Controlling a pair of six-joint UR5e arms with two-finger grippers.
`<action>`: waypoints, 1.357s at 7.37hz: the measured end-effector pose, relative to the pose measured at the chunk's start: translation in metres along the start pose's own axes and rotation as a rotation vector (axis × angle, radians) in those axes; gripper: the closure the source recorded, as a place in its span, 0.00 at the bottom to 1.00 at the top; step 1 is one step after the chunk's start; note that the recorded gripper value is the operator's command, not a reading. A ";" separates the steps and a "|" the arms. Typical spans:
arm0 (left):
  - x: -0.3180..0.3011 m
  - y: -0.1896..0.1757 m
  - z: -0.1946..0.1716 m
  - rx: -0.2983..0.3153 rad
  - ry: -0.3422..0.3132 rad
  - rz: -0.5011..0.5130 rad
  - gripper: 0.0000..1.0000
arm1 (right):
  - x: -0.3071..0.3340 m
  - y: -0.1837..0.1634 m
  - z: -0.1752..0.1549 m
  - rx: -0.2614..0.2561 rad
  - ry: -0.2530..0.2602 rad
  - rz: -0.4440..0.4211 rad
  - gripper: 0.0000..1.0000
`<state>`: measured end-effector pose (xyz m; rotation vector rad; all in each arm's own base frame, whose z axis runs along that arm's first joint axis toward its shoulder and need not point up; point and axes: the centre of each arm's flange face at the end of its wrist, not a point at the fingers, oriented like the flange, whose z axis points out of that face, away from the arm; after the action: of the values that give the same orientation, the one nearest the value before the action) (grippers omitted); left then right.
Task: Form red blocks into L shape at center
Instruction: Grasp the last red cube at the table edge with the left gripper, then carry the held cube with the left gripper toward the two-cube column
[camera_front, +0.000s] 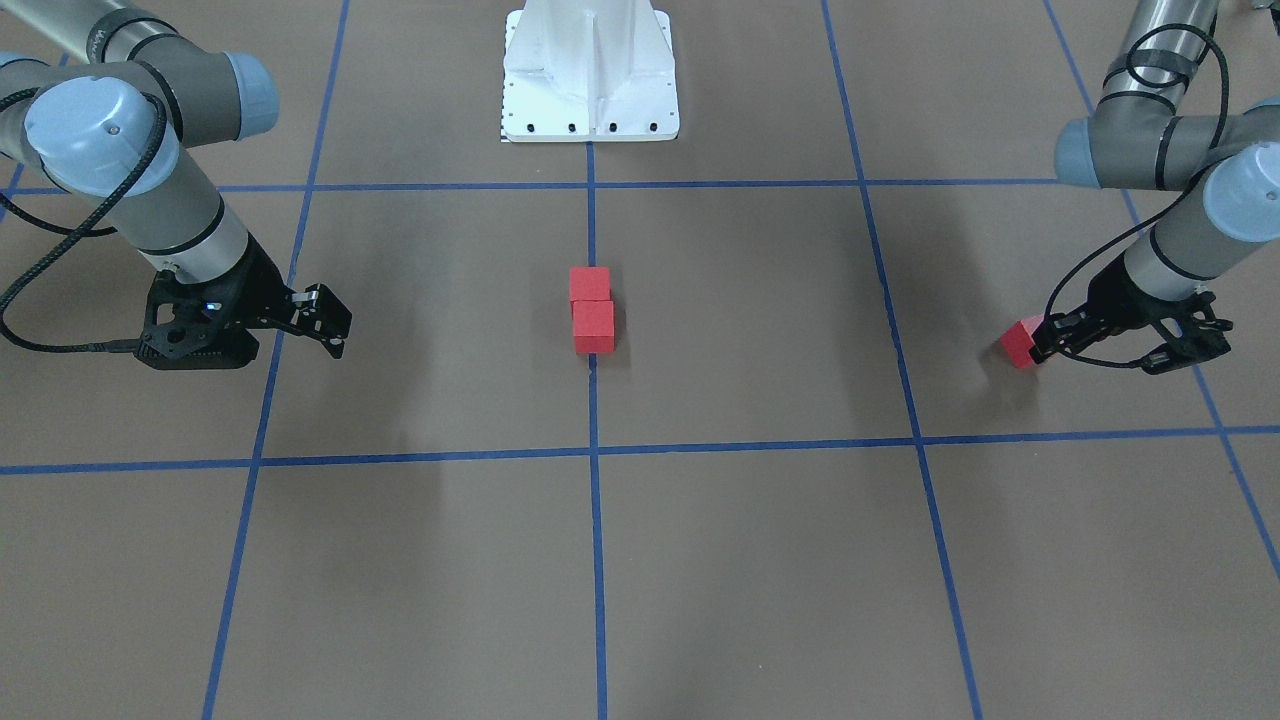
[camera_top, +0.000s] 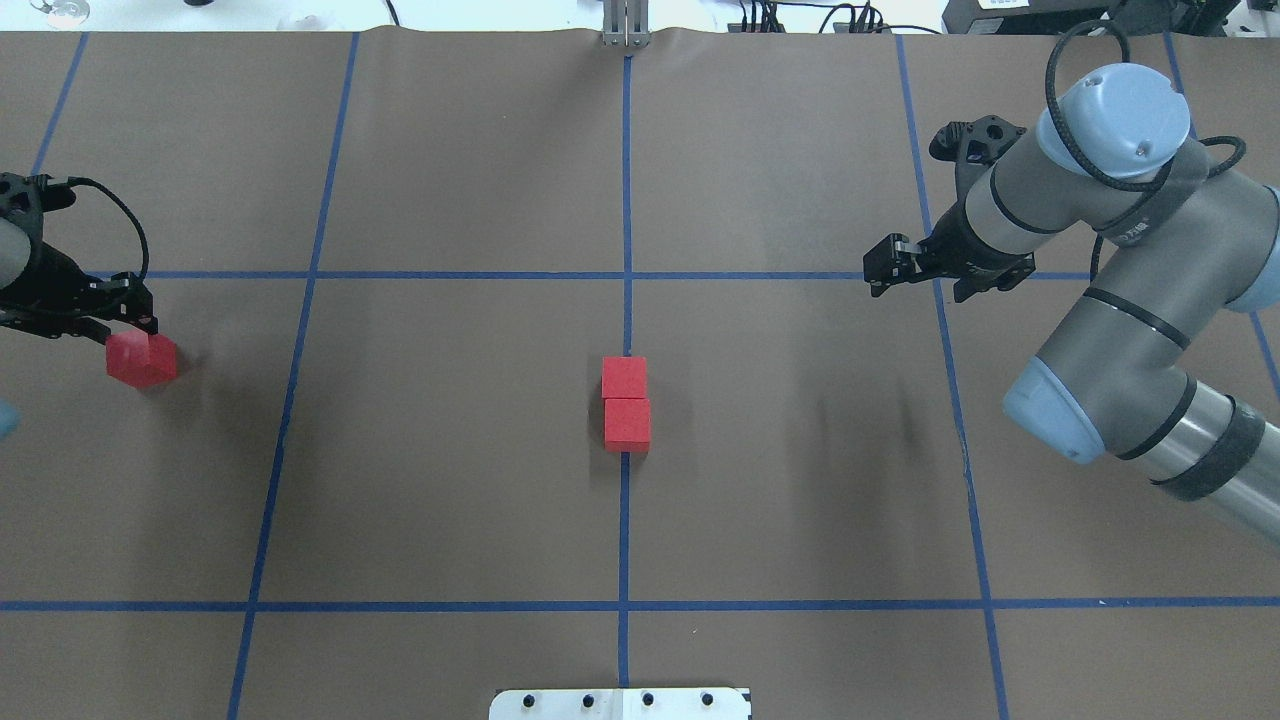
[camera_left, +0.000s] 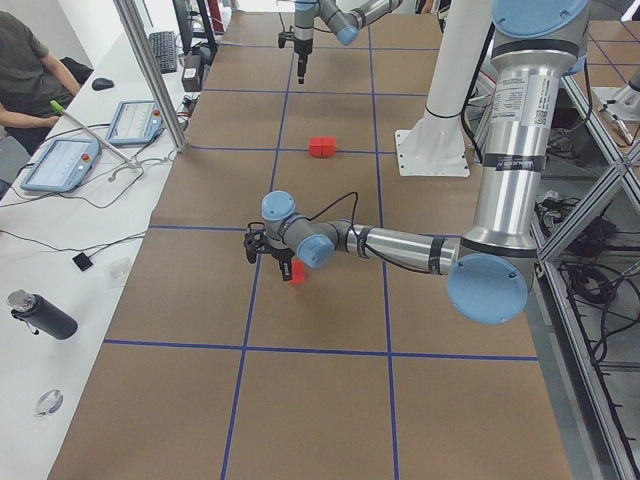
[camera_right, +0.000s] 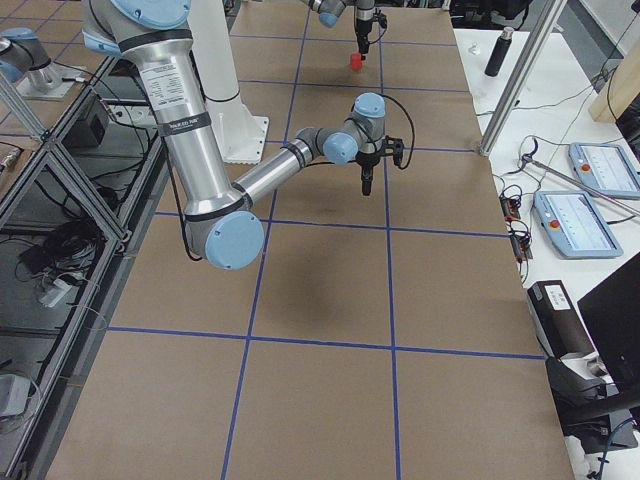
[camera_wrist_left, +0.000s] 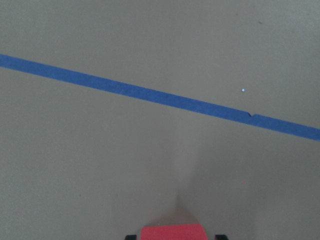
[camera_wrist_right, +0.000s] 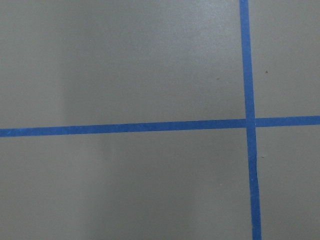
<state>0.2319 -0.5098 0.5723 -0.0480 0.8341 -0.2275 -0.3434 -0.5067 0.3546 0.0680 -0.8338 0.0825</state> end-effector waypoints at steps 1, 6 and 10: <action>0.004 0.000 -0.003 0.003 0.006 0.004 1.00 | -0.001 0.001 -0.002 0.002 -0.003 -0.001 0.00; 0.054 -0.003 -0.024 -0.050 0.101 -0.029 1.00 | -0.003 0.003 -0.007 0.007 -0.010 -0.004 0.00; 0.170 0.002 -0.039 -0.092 0.177 -0.442 1.00 | 0.001 0.003 -0.003 0.003 -0.002 -0.001 0.00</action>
<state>0.3135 -0.5433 0.4215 -0.3037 1.0044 -0.6157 -0.3412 -0.5038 0.3532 0.0712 -0.8356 0.0829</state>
